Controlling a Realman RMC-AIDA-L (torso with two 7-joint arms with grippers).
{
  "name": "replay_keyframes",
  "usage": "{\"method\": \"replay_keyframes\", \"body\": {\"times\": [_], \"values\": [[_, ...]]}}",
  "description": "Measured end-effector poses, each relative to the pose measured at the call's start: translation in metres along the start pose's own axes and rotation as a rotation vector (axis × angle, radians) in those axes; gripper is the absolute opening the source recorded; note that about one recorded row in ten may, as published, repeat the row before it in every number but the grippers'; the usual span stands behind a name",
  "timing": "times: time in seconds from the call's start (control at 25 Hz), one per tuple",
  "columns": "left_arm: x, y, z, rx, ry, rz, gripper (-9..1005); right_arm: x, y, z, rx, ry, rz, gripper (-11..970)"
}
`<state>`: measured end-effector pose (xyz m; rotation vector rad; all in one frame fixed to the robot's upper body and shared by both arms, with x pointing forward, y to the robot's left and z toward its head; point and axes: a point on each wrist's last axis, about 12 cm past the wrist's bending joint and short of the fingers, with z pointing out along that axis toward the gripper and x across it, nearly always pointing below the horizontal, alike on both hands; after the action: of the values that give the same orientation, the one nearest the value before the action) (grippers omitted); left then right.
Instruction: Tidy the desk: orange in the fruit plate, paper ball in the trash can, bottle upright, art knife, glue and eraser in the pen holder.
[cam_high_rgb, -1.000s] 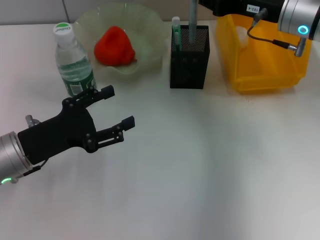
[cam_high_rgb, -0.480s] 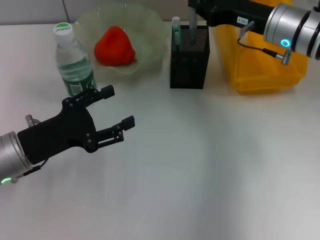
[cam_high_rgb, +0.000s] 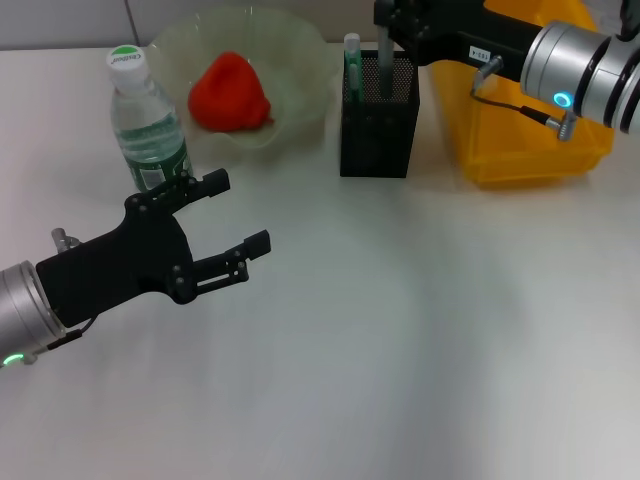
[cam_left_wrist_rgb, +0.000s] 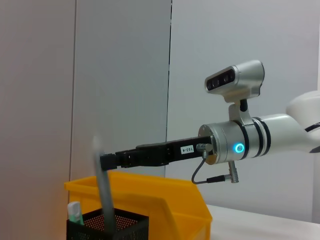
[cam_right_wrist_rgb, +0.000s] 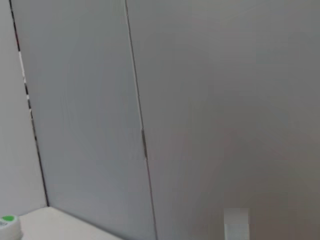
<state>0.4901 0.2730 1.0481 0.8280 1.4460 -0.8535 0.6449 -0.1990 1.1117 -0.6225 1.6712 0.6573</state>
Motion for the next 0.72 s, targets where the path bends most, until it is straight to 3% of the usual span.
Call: {"method": "replay_keyframes", "body": {"times": [0.2,0.68,0.72], "values": [[-0.0002,0.0004,0.0004,0.0,0.001,0.001,859,0.0032,0.0005,-0.002,0.012,-0.027,-0.022,304],[0.0008,0.0019,0.0011,-0.014,0.005,-0.004,859,0.0031,-0.001,-0.004,0.048,-0.089,0.003,522],[0.0012,0.0017,0.0005,-0.016,0.006,-0.005,859,0.002,0.0002,-0.0046,0.039,-0.105,0.01,590]]}}
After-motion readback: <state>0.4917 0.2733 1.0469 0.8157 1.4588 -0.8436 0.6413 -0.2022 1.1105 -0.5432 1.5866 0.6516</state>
